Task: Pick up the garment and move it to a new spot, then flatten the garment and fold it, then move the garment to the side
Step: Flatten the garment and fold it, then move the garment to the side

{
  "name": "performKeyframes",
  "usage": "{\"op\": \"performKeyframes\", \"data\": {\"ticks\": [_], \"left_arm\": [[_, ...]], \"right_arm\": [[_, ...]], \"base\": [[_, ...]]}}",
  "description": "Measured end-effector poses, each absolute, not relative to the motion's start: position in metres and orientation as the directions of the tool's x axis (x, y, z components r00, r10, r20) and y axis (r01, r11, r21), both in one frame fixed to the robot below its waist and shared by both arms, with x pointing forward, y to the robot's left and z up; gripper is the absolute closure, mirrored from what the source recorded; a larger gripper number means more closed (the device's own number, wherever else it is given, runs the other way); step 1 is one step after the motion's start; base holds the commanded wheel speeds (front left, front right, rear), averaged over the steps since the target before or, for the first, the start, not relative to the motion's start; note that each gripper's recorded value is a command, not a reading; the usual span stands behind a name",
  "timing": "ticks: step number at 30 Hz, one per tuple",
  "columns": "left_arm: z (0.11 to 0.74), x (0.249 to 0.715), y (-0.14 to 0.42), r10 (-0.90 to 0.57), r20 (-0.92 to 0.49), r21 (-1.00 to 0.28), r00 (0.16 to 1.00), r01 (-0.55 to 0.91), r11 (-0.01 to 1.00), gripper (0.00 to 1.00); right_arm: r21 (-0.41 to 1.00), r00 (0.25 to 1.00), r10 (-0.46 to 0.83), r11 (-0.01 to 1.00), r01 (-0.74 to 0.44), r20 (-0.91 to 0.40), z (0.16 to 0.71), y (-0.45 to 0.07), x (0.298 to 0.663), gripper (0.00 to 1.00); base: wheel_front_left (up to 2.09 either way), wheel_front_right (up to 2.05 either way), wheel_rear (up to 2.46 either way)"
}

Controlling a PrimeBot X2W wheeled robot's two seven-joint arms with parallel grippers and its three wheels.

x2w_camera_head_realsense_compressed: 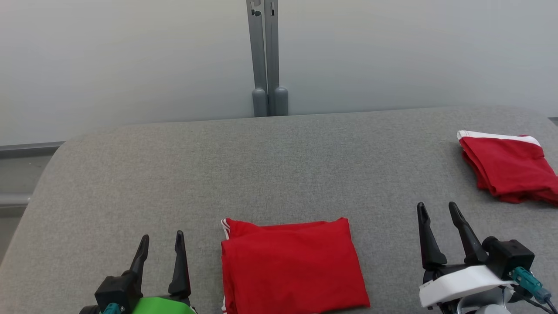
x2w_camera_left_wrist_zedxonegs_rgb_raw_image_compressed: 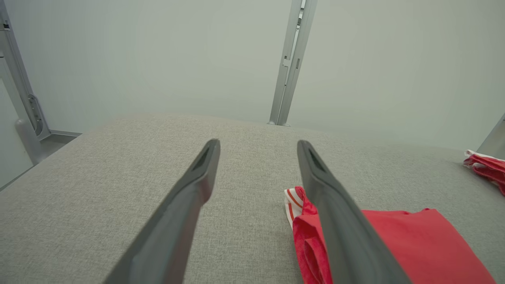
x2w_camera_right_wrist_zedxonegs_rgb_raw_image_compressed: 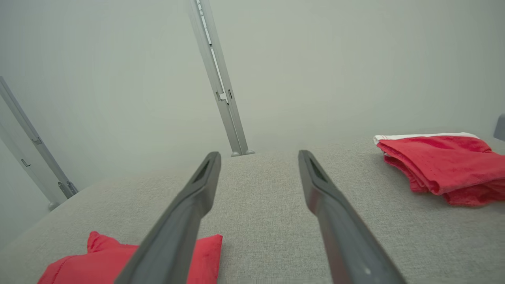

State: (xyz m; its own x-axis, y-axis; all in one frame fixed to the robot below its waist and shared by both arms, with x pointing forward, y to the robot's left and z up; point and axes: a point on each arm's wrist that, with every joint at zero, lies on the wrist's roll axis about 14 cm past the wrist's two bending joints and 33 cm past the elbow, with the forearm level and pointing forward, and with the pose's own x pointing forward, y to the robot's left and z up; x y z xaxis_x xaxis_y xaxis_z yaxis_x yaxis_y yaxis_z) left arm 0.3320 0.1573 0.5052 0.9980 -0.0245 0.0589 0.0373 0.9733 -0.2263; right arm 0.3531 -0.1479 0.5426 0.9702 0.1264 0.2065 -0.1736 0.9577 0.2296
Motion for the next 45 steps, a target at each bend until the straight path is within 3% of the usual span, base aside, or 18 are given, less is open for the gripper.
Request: {"op": "performKeyframes", "data": {"ticks": [28,35,39,45], "left_arm": [[0.493,0.329,0.164,-0.011,0.04,-0.207,0.999,0.019,0.978,0.0],[0.49,0.327,0.166,-0.003,0.032,-0.21,0.999,0.01,0.978,0.0],[0.488,0.325,0.169,0.007,0.024,-0.216,1.0,-0.002,0.976,0.0],[0.484,0.318,0.177,0.043,0.013,-0.226,0.999,-0.039,0.973,0.0]], "right_arm": [[0.222,0.983,0.136,0.962,-0.16,0.123,0.516,-0.146,0.355,0.0],[0.214,0.978,0.203,0.958,-0.189,-0.046,0.48,-0.128,0.361,0.0],[0.232,0.94,0.276,0.946,-0.228,-0.202,0.454,-0.107,0.364,0.0],[0.277,0.882,0.355,0.921,-0.274,-0.309,0.438,-0.082,0.372,0.0]], "base": [[0.0,0.0,0.0],[0.0,0.0,0.0],[0.0,0.0,0.0],[0.0,0.0,0.0]]}}
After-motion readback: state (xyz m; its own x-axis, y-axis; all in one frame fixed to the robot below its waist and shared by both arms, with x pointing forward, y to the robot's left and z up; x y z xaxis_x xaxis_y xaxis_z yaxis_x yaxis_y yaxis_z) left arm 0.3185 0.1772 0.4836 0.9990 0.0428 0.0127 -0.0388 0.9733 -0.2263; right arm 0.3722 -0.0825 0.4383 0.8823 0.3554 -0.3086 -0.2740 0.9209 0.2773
